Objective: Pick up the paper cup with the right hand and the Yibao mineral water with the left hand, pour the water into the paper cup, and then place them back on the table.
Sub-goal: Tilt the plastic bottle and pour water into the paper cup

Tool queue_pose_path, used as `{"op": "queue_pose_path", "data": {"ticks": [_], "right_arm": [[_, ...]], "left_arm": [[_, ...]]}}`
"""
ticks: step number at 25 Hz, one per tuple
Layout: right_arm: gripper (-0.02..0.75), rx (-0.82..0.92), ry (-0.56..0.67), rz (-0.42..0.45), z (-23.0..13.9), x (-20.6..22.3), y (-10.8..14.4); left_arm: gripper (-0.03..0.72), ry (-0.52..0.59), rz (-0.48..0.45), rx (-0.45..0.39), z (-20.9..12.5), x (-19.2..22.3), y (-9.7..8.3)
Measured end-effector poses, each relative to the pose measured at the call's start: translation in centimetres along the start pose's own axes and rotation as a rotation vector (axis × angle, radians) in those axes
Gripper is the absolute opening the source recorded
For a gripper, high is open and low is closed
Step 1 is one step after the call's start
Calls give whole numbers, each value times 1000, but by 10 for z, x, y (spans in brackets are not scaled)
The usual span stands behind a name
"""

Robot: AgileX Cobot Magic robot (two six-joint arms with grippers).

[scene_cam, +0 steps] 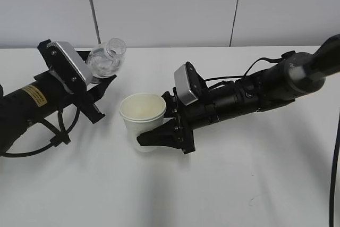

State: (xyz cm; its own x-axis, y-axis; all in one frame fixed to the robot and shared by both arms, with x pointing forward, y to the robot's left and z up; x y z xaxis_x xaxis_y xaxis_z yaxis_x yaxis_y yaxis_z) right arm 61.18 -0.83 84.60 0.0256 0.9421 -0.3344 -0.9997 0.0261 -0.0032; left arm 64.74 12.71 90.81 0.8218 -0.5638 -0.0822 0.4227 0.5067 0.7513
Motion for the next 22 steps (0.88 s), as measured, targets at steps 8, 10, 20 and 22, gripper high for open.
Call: {"op": "queue_pose_path", "data": {"ticks": [8, 10, 20, 22], "right_arm": [[468, 24, 25, 26, 11, 1, -8], [468, 44, 31, 28, 11, 2, -11], [468, 71, 115, 24, 0, 1, -17], [468, 73, 121, 28, -1, 1, -17]], "left_arm": [[400, -3, 7, 259, 1, 1, 2], [400, -3, 7, 311, 1, 1, 2], [398, 16, 21, 509, -2, 2, 6], [398, 18, 22, 545, -2, 2, 6]]}}
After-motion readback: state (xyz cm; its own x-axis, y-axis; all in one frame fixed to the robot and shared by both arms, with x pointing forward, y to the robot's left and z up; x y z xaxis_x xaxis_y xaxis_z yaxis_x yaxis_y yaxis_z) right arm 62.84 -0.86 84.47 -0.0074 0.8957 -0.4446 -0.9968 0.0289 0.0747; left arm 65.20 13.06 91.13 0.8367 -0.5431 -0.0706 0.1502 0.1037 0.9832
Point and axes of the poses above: a point on each arm's last joint axis where the gripper is mounted, x pointing out along that axis toward the gripper, y along the wrist's bending axis when the last joint is at zero, z = x × y, the point moved 10 cm from there along x, pointing out along that axis toward the gripper, and after that the axes turned 4 degrees about x, right-handed, at the moved point
